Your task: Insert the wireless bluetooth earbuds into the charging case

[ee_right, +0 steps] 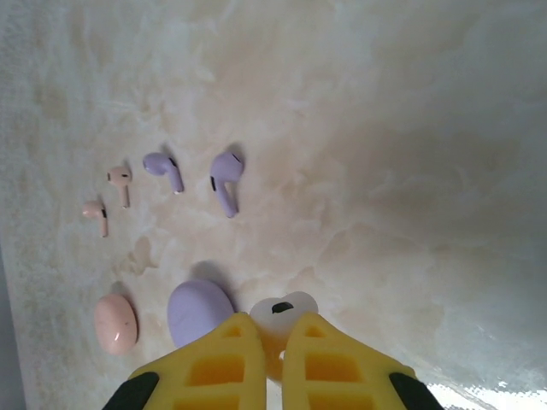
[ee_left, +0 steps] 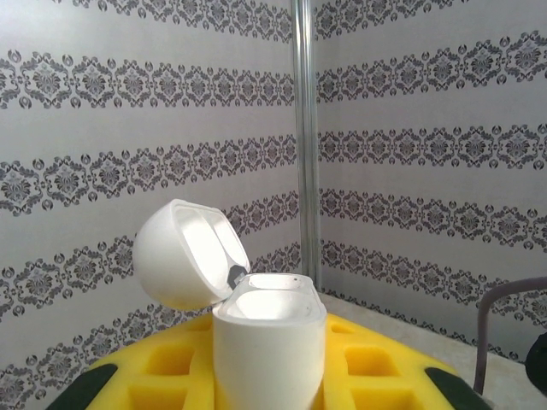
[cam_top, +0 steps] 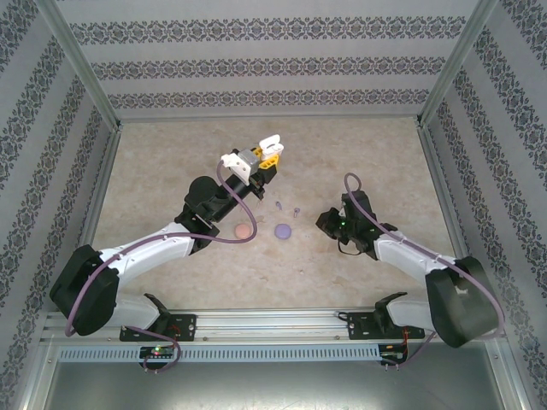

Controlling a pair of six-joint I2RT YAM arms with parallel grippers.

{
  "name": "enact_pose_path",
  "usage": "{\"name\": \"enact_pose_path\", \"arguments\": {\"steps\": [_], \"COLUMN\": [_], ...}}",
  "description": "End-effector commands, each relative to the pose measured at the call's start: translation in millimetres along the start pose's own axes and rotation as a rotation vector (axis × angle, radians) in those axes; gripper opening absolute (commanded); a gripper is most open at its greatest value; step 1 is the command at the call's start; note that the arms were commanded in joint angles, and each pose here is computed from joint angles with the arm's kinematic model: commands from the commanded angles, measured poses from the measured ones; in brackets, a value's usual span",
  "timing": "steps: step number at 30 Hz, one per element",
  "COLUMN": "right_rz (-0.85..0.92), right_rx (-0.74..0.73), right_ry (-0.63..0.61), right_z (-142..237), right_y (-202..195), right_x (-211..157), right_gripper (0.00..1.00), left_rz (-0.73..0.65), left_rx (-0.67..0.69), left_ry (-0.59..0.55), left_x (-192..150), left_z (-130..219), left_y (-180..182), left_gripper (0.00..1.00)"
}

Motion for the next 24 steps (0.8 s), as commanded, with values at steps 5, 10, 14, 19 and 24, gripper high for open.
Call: {"name": "enact_pose_path", "arguments": {"steps": [5, 10, 14, 19, 24], "right_rz": [-0.052, -0.070, -0.076, -0.065, -0.015], "right_rx": [-0.057, -0.131, -0.163, -0.214, -0.297], "right_ry": [0.039, 0.067, 0.074, 0.070, 0.054], "right_z": [-16, -25, -26, -23, -18], "right_y": [-10, -23, -28, -33, -37], "right_x": [-5, -7, -9, -8, -5], "right_gripper": [0.07, 0.16, 0.29, 0.43, 0.57], "left_rz": [0.020, 0.023, 0.025, 0.027, 0.032], "left_rx": [-0.004, -0.009, -0.010, -0.015, -0.020], "left_ry": [-0.004, -0.001, -0.004, -0.006, -0.010], "left_x": [1, -1, 0, 1, 2], "left_z": [0, -2, -3, -4, -5], "left_y": [2, 2, 1, 1, 1], "left_gripper": [0.00, 0.00, 0.00, 0.00, 0.00]}}
Point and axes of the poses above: each hand's point on the last joint's axis, 136 mm out from that joint toward the fingers, its own z axis back along the fingers, its own y axis along the line the jaws close on, x = y × z, the point moved 7 cm from there along z, back along the fingers, and after that the axes turned 10 degrees about -z, right-handed, at the moved point
